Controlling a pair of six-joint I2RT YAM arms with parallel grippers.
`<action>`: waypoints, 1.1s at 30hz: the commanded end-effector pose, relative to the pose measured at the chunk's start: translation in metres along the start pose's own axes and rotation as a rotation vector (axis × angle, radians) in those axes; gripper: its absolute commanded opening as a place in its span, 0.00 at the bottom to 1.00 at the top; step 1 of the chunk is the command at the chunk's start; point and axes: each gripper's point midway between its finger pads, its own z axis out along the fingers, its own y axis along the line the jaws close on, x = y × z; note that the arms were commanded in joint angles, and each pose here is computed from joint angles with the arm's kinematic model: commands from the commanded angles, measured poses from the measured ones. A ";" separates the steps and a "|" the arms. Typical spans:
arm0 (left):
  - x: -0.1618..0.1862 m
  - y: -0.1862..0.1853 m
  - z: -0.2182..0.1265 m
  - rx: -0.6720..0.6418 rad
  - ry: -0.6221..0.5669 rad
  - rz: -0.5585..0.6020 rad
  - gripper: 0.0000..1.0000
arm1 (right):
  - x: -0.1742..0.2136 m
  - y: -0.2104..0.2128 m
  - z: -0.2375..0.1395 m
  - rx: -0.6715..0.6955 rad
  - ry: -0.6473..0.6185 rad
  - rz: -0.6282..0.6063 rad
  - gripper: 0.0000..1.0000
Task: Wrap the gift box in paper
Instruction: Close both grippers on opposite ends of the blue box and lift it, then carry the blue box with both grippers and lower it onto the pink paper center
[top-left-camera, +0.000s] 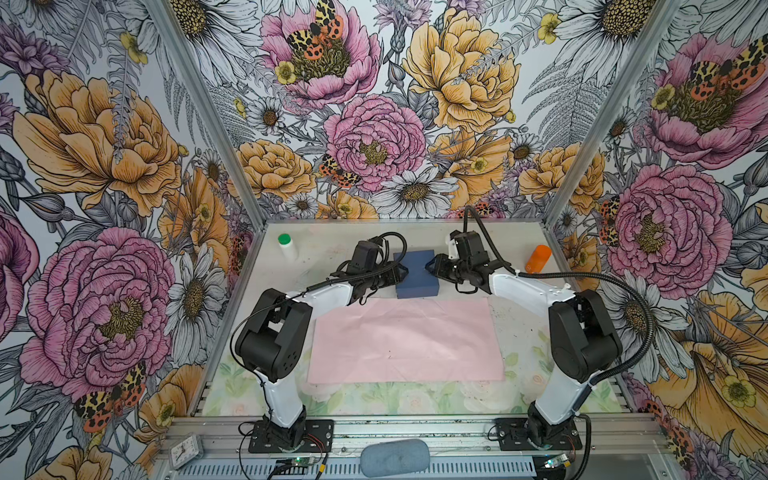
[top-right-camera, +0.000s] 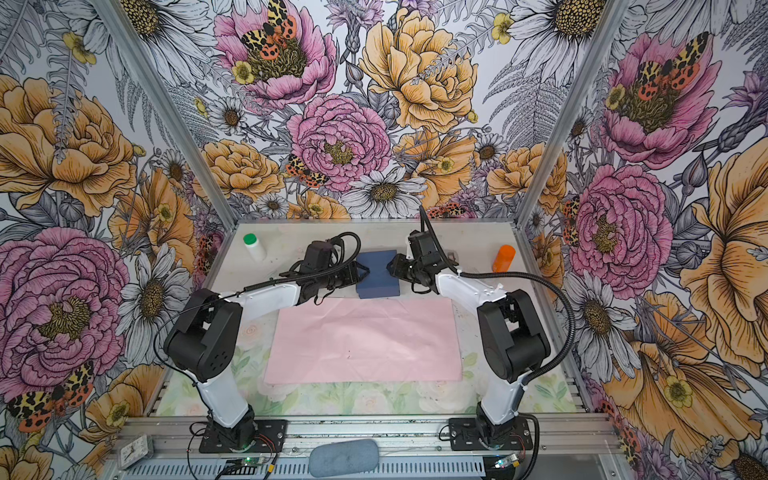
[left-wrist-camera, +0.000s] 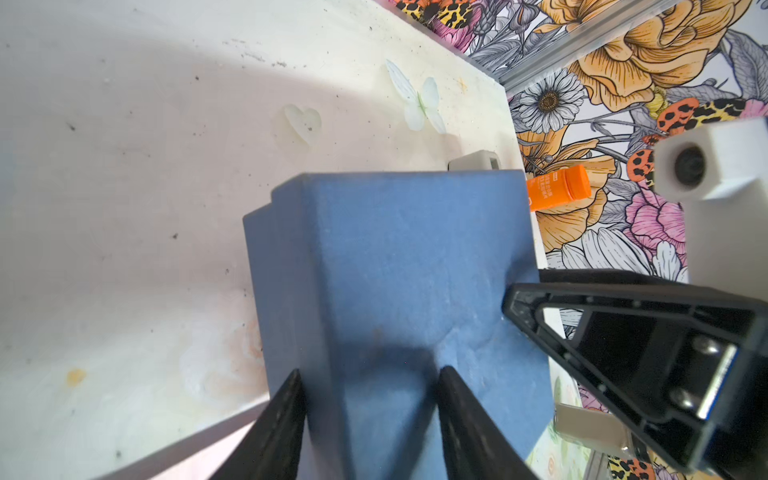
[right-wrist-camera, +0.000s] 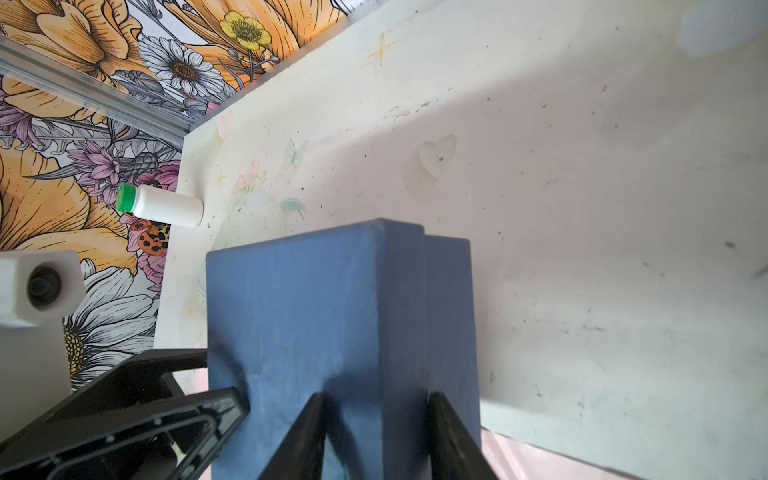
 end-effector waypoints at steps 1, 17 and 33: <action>0.006 -0.064 -0.020 0.183 -0.021 0.050 0.51 | 0.027 0.042 -0.012 -0.121 0.041 -0.027 0.41; 0.078 -0.051 -0.062 0.103 0.035 0.020 0.51 | 0.106 0.031 -0.039 -0.060 0.089 0.001 0.41; 0.120 -0.026 -0.073 0.029 0.084 -0.001 0.52 | 0.159 0.023 -0.039 -0.002 0.133 0.002 0.41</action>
